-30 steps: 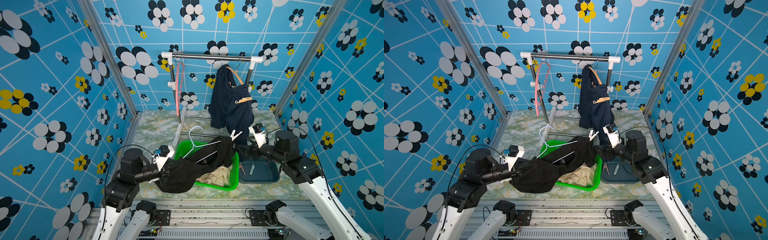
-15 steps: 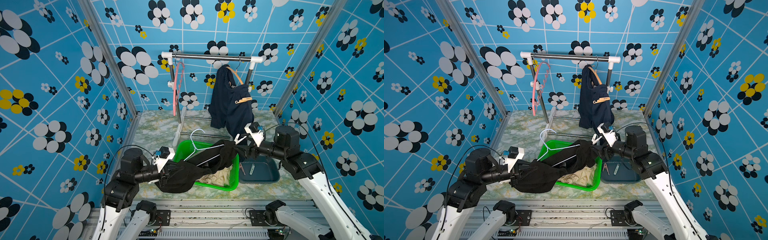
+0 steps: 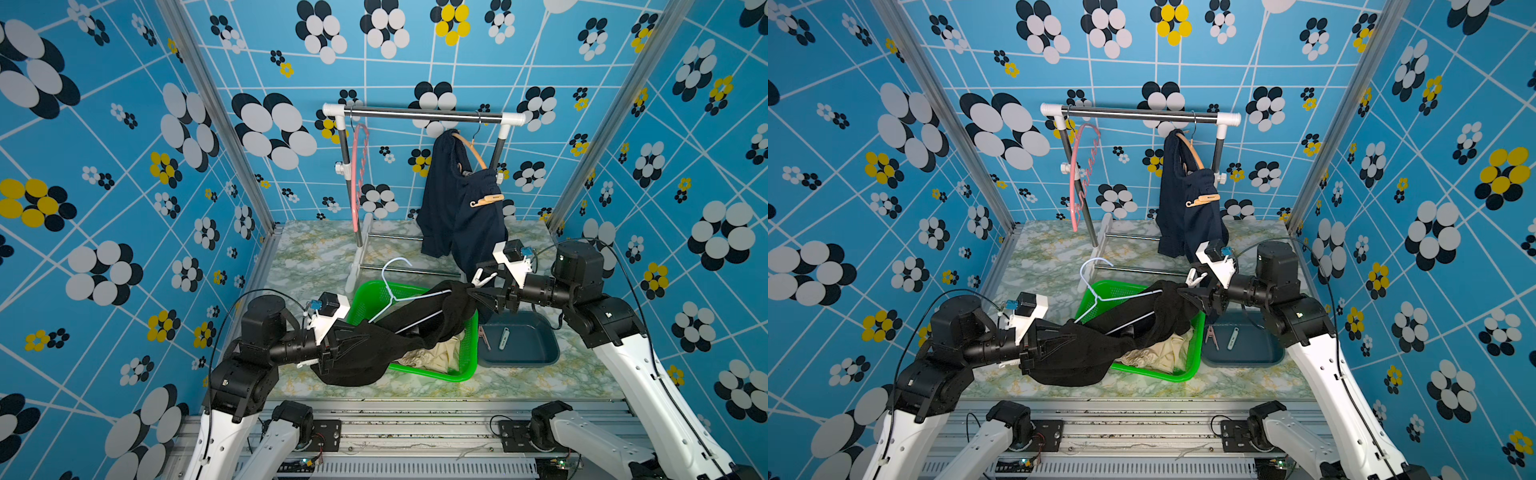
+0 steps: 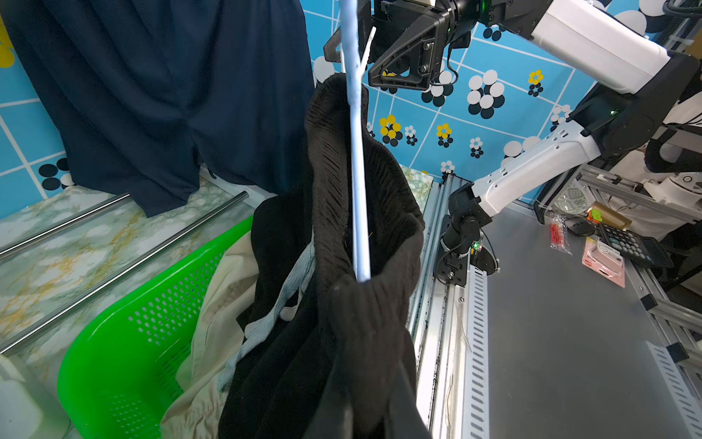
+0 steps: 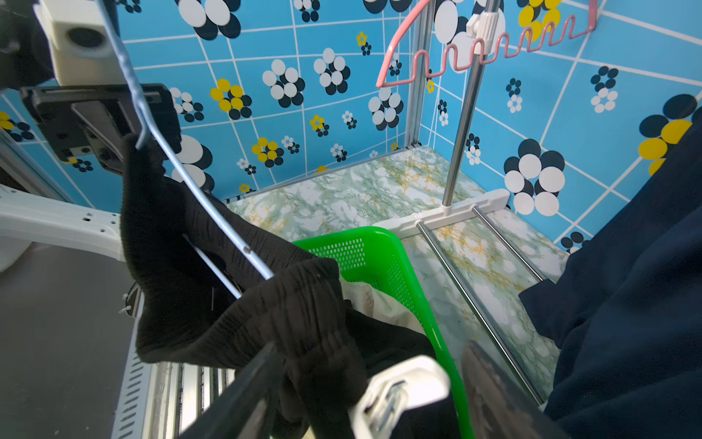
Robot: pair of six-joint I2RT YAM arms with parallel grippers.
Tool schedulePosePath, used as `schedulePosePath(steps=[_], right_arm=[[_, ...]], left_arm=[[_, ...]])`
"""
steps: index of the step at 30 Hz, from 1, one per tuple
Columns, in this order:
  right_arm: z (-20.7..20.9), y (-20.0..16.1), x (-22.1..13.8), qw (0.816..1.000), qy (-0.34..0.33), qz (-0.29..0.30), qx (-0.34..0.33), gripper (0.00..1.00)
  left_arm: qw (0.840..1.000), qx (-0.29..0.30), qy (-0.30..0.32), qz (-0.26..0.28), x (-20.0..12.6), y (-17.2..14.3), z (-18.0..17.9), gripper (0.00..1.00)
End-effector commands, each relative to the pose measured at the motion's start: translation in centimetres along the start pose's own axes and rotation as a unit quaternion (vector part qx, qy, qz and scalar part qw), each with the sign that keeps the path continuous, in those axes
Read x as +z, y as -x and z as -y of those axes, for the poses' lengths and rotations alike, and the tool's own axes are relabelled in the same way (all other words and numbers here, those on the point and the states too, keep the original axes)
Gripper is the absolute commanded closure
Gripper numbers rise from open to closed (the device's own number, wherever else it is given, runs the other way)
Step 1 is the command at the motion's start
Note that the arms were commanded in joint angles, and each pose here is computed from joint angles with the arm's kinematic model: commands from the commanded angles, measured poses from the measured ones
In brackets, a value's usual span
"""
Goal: Remove the clothespins securing shorts to the hanger
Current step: Remove the clothespin from the hanger.
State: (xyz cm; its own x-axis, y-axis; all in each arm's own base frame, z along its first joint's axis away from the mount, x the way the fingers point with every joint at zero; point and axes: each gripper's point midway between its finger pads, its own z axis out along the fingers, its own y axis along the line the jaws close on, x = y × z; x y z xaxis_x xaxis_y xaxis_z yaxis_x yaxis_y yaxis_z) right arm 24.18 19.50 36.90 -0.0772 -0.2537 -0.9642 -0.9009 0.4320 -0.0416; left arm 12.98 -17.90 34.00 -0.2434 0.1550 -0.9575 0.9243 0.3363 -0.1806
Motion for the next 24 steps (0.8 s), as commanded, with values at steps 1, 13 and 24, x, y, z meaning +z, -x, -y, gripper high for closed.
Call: schedulePosePath(steps=[1,13,24], right_arm=[[-1.2,2.1,-0.4,0.997,0.054,0.047,-0.017,0.25],[-0.7,2.5,0.3,0.995,0.082,0.053,-0.015,0.30],[-0.4,3.8,0.4,0.994,0.090,0.068,-0.016,0.44]], left_arm=[[0.999,0.030,-0.024,0.032,-0.3,2.0,0.7,1.00],[0.998,0.013,-0.049,0.038,-0.2,2.4,0.8,1.00],[0.998,0.004,-0.050,0.033,-0.1,2.1,0.6,1.00]])
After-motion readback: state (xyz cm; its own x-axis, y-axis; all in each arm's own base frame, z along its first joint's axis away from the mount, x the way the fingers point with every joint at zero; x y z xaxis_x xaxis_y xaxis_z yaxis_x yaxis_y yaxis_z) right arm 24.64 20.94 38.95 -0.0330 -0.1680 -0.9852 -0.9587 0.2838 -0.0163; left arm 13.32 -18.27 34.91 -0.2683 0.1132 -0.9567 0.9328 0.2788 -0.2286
